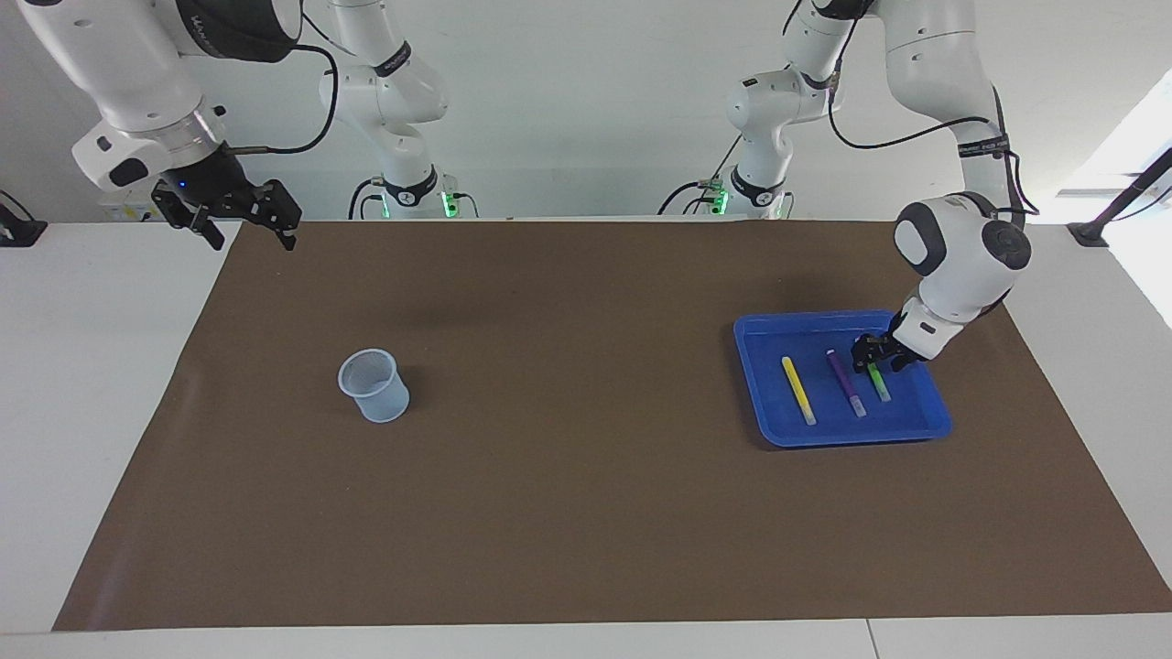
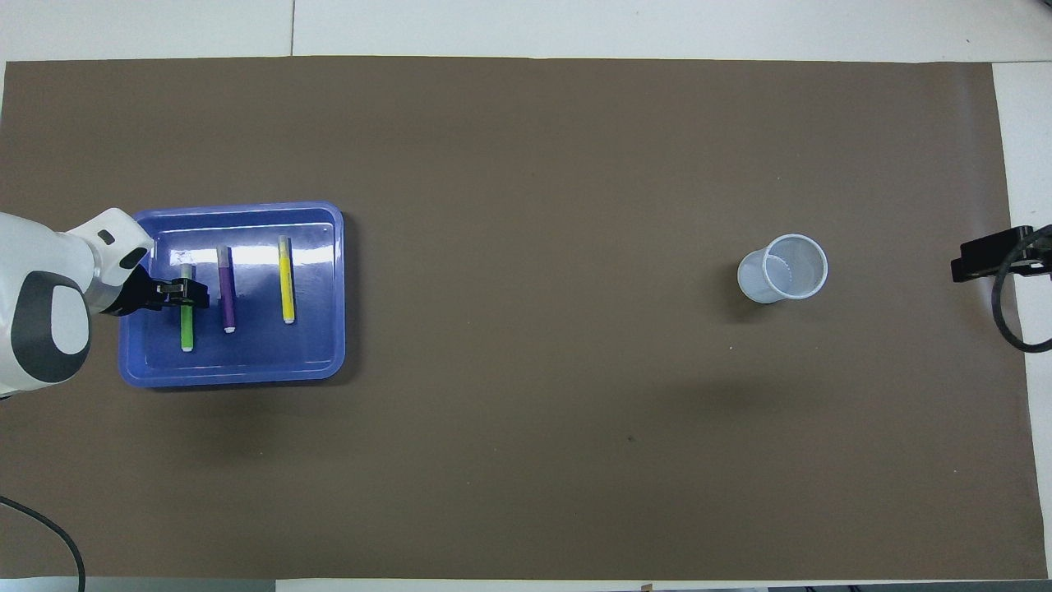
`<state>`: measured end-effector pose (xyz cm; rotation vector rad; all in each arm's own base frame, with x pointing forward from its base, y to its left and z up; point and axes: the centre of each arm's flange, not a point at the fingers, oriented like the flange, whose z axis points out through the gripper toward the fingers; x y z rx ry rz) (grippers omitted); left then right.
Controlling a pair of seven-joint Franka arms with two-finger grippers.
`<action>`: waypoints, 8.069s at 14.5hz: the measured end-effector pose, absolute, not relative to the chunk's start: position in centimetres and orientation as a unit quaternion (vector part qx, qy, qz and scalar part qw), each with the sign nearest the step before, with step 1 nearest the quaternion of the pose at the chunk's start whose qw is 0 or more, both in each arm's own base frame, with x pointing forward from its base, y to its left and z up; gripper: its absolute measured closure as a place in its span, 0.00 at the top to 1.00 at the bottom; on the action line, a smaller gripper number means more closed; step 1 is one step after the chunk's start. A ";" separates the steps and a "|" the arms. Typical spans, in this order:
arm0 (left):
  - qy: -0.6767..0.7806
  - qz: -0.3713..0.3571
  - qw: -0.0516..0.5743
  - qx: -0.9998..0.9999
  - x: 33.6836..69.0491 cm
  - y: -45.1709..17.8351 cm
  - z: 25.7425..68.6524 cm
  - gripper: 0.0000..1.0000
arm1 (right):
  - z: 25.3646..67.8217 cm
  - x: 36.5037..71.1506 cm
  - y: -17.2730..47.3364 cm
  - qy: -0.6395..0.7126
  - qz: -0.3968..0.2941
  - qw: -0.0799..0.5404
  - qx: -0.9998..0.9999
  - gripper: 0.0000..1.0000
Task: Transfer and insert pens with both arms
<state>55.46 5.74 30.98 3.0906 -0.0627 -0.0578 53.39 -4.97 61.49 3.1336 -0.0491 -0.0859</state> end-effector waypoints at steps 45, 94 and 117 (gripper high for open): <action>0.525 -0.298 0.228 0.764 55.2 -22.1 53.8 0.17 | 59.9 52.0 7.4 -0.086 -0.077 -0.342 0.933 1.00; 0.674 -0.327 0.261 0.609 50.3 -32.0 51.9 0.17 | 56.7 50.5 25.1 -0.117 0.083 -0.378 0.915 0.44; 0.696 -0.263 0.322 0.585 53.3 -24.6 53.5 1.00 | 61.1 53.4 10.1 0.159 0.075 -0.184 0.967 0.17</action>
